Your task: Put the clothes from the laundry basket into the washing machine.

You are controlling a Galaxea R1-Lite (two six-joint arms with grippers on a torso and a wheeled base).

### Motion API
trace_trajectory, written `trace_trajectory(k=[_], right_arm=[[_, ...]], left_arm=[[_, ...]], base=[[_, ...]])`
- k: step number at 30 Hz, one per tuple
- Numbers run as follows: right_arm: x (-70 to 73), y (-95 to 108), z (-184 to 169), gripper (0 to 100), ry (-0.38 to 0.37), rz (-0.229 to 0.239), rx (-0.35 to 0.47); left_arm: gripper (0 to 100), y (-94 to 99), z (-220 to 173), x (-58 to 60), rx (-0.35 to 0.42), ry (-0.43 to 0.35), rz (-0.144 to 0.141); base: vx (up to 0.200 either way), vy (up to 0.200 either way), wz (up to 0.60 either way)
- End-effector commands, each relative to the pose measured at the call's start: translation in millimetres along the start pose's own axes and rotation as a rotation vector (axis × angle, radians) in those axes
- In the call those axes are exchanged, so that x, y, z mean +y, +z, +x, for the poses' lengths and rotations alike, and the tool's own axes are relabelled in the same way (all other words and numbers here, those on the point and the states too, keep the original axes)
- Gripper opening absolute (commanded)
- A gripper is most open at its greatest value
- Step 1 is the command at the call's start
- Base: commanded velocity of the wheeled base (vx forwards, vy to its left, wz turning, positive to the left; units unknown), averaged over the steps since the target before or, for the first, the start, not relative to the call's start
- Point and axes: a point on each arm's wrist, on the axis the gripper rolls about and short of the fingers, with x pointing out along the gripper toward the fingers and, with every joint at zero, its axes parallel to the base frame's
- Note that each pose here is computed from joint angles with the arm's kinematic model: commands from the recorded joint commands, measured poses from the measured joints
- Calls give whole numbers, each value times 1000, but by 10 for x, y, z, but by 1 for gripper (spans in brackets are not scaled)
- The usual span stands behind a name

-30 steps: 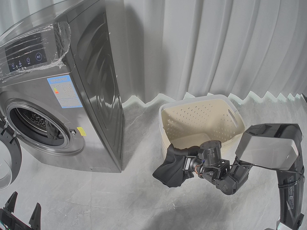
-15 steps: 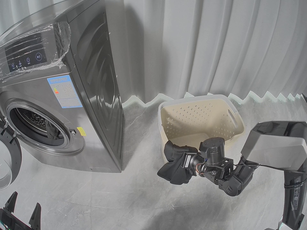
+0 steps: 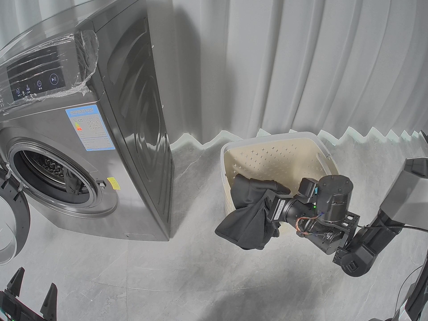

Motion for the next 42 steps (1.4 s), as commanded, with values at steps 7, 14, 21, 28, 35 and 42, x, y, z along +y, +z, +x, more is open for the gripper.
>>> trace_trajectory(k=[7,14,21,28,35,42], right_arm=[[223,543,-523,0,112,7,-170],[260,750,-868,0,185,-98,-247],[310,885,-997,0,218,-141,-352],[309,902,-1011,0,196,-198,-386],[272,862,-982,0,171,-208,-369],[260,835,-967,0,145,-209,-360]], left_arm=[[100,-44,0,1,0,-2,4],[100,-44,0,0,0,-8,12],[100,-44,0,-1,0,-11,16],[100,-44,0,-1,0,-14,19],[100,-44,0,-1,0,-14,13],[100,-43,1,-2,2,-14,10]], base=[[0,0,0],[0,0,0],[0,0,0],[0,0,0],[-171,0,0],[-200,0,0]])
